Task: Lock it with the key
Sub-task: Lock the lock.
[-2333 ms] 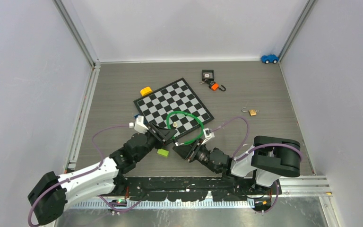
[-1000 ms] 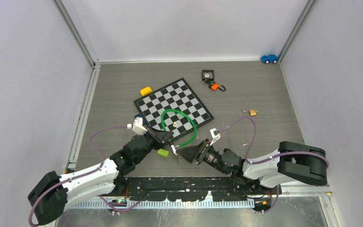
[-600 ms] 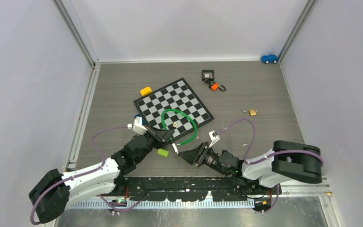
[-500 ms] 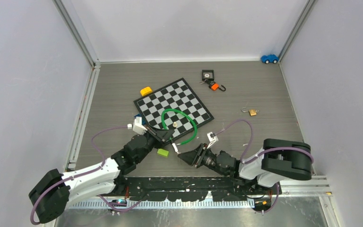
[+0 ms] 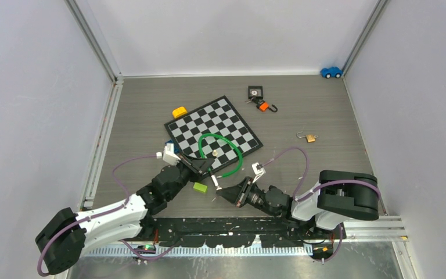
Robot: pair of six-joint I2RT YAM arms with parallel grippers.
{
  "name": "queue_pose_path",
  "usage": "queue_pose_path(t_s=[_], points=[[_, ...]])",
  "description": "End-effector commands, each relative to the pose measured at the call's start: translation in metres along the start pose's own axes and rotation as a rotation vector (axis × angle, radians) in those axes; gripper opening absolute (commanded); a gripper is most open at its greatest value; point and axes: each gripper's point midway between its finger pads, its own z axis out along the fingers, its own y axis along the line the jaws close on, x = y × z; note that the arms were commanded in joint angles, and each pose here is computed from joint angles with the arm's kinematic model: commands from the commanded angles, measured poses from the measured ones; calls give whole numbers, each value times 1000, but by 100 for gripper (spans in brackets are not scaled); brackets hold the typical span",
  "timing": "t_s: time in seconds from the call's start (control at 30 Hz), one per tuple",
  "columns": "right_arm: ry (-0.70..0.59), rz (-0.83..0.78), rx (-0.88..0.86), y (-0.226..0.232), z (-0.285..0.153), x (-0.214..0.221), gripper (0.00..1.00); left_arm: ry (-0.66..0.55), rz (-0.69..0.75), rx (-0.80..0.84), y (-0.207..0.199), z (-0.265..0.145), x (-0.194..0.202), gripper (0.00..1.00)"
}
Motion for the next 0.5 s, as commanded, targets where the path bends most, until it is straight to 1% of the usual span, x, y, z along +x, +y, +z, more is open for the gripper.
queue_pose_path(t_s=[0.0, 0.03, 0.07, 0.3, 0.47], points=[[-47, 3, -77, 23, 2, -12, 4, -50, -48, 111, -32, 0, -13, 0], [-42, 1, -76, 23, 3, -11, 1, -50, -47, 108, -31, 0, -12, 0], [-39, -3, -75, 22, 4, -9, 0, -49, -46, 107, -31, 0, -12, 0], [-46, -71, -24, 9, 14, -7, 1, -44, -26, 75, -27, 1, -12, 0], [-17, -136, 60, 3, 20, -6, 1, -62, 0, 37, -21, -3, -16, 0]])
